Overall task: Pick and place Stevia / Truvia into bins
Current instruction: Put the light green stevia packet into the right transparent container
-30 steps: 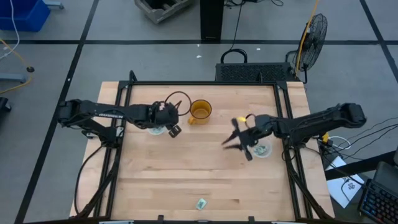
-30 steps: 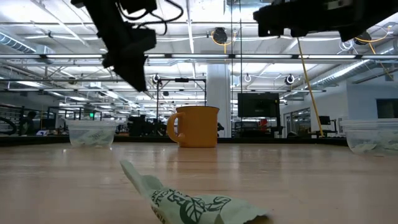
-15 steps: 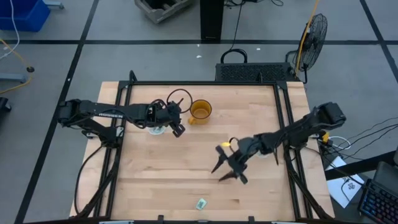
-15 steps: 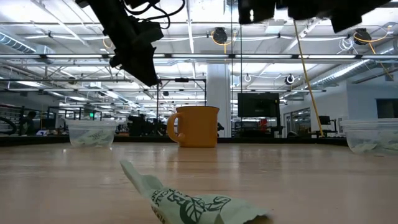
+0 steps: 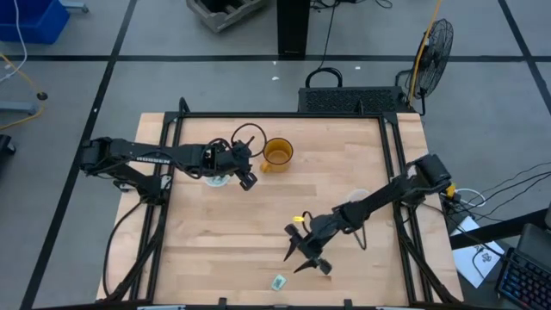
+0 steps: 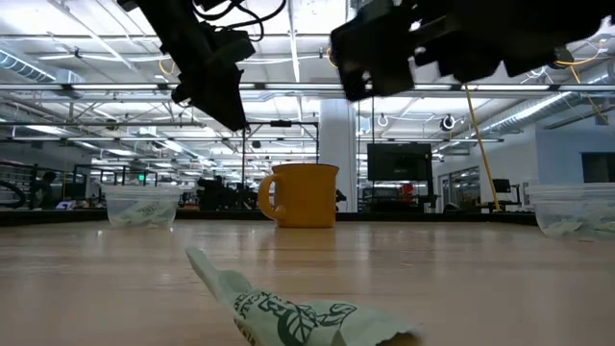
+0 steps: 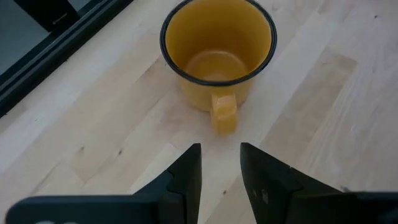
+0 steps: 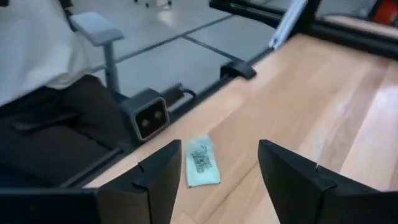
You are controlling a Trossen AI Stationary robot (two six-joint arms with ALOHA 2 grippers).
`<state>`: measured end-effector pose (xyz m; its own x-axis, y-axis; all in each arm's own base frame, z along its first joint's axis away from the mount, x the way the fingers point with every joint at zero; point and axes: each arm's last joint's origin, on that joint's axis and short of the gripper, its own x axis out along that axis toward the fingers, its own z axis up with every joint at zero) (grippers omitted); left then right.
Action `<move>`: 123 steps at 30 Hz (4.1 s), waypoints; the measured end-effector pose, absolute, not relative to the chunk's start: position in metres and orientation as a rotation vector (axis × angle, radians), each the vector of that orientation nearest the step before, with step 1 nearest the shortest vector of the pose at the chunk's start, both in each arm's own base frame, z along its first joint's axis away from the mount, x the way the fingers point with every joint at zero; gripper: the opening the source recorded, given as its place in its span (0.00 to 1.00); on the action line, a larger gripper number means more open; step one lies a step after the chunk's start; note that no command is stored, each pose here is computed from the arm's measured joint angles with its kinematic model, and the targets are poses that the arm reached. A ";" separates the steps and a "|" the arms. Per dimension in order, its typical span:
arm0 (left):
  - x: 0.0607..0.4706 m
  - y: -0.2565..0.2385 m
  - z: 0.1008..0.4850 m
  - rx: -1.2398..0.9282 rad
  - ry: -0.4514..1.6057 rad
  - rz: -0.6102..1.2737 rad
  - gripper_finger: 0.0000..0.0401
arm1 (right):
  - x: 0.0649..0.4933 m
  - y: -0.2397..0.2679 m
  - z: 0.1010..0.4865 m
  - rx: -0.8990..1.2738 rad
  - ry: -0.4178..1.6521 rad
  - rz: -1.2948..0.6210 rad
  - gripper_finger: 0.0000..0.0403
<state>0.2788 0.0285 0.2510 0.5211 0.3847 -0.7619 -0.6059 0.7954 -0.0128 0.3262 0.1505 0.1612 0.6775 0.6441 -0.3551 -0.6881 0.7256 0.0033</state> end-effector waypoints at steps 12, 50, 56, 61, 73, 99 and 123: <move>0.287 0.029 0.257 -0.315 0.721 0.594 0.29 | 0.357 0.199 0.121 -0.153 0.403 0.708 0.52; 0.288 0.010 0.257 -0.313 0.727 0.531 0.29 | 0.370 0.180 0.057 -0.189 0.797 0.491 0.40; 0.288 0.010 0.257 -0.310 0.728 0.529 0.29 | 0.374 0.181 0.061 -0.165 0.736 0.481 0.33; 0.288 0.010 0.257 -0.291 0.733 0.523 0.29 | 0.380 0.183 0.068 -0.145 0.635 0.483 0.24; 0.288 0.010 0.257 -0.289 0.733 0.522 0.29 | 0.385 0.181 0.082 -0.126 0.532 0.468 0.07; 0.288 0.010 0.257 -0.292 0.732 0.524 0.29 | 0.215 0.100 0.288 -0.094 0.981 -0.195 0.02; 0.288 0.010 0.258 -0.288 0.729 0.531 0.29 | 0.114 0.053 0.195 0.264 0.875 -0.248 0.11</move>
